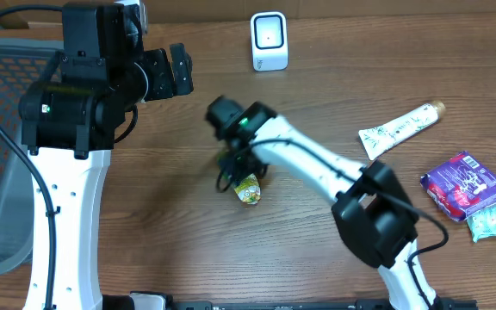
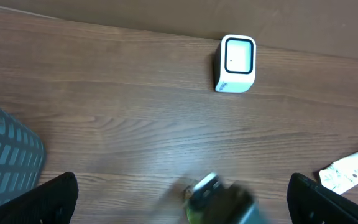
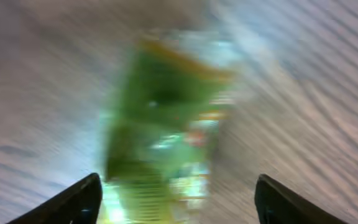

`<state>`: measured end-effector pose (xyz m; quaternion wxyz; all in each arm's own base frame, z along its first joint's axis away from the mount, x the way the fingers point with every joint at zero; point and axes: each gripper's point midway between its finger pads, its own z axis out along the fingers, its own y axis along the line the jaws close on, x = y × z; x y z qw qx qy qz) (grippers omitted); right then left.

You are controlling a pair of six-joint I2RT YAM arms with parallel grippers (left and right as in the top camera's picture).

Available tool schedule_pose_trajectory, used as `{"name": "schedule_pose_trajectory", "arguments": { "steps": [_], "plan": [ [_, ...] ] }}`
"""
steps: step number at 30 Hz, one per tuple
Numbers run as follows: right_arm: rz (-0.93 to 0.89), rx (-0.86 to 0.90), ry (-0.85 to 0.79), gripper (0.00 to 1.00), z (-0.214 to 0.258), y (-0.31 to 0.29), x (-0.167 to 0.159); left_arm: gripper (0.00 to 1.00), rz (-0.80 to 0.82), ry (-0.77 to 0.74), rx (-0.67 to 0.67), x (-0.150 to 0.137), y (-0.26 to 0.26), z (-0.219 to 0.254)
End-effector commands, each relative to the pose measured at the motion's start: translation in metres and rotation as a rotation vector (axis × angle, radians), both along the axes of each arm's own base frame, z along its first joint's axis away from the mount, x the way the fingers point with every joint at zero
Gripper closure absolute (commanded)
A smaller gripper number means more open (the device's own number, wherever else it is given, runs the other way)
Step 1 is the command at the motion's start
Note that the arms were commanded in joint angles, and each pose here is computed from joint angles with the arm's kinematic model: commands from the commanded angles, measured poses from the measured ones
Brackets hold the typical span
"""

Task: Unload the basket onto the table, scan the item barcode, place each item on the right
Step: 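Grasp the green pouch with right gripper and lift it, then carry the green pouch up to the scanner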

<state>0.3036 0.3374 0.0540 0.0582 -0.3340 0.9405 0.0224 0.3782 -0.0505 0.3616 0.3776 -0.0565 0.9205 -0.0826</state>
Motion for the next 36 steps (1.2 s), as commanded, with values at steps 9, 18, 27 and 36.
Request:
{"name": "schedule_pose_trajectory", "arguments": {
  "steps": [9, 18, 27, 36],
  "plan": [
    [0.072, -0.225, -0.124, 0.19, -0.002, -0.026, -0.01, 0.0, -0.008, -0.008, 0.015, 0.001, 0.0, 0.002],
    [0.064, -0.061, 0.073, 0.32, -0.018, -0.024, -0.018, 0.0, -0.008, -0.008, 0.015, 0.001, 0.0, 0.002],
    [0.038, -0.025, 0.097, 0.5, -0.024, -0.035, -0.007, 0.0, -0.008, -0.008, 0.015, 0.001, 0.0, 0.002],
    [0.016, 0.013, 0.103, 0.95, -0.025, -0.033, -0.002, 0.0, -0.008, -0.008, 0.015, 0.001, 0.0, 0.002]
  ]
}}
